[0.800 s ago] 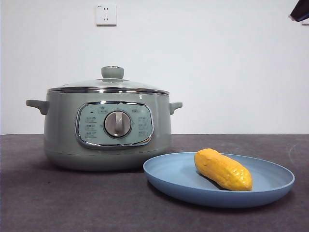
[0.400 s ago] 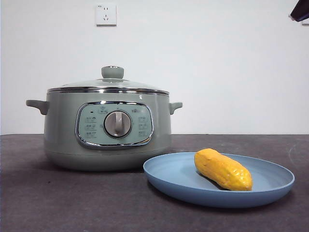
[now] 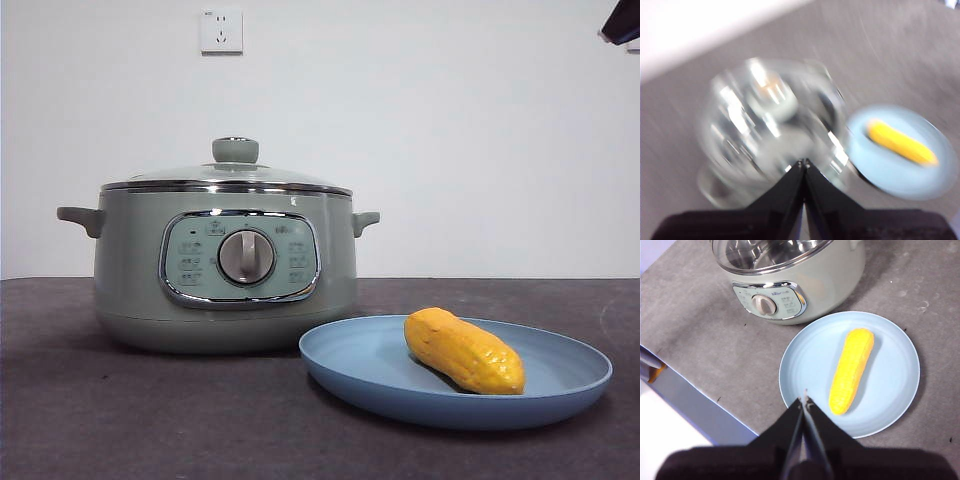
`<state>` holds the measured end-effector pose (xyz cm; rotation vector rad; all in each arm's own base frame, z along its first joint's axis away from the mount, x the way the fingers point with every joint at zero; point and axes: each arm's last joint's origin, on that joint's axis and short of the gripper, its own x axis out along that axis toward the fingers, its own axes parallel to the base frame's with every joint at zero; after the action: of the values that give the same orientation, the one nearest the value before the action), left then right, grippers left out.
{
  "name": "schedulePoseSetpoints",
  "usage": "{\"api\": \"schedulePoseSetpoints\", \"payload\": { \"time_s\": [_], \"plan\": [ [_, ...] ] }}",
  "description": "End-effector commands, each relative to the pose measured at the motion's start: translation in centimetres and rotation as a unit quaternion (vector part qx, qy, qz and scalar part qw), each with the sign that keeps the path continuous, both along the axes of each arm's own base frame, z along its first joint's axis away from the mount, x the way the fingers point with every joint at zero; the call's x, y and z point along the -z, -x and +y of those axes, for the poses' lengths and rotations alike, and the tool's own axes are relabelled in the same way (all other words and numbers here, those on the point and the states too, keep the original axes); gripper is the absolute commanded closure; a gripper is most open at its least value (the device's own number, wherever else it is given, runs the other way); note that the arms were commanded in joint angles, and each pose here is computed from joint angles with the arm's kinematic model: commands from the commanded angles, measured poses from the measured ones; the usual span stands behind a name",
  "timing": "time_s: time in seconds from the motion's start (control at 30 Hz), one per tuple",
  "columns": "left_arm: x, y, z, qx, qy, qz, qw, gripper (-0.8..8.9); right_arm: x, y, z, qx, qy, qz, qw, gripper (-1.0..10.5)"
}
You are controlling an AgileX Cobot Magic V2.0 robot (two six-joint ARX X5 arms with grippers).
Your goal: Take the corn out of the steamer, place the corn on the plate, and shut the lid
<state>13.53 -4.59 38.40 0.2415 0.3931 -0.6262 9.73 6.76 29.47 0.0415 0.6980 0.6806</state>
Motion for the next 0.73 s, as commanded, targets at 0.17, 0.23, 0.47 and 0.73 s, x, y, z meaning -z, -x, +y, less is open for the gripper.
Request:
{"api": "schedulePoseSetpoints", "payload": {
  "time_s": [0.17,0.23,0.47,0.73],
  "plan": [
    [2.3,1.5,2.7,-0.059,-0.006,-0.209,0.976,8.18,0.1,0.0,0.0,-0.001,0.003,0.0,1.0,9.5],
    [4.2,2.0,3.2,-0.09,-0.008,-0.235,0.968,8.17,0.1,0.0,0.0,-0.001,0.003,0.0,1.0,9.5],
    [12.3,2.9,4.1,-0.175,-0.003,-0.231,0.957,8.17,0.1,0.0,0.0,-0.001,0.003,0.0,1.0,9.5],
    [19.1,3.2,4.6,-0.211,0.031,-0.189,0.958,8.17,0.1,0.0,0.0,-0.001,0.003,0.0,1.0,9.5]
  ]
}}
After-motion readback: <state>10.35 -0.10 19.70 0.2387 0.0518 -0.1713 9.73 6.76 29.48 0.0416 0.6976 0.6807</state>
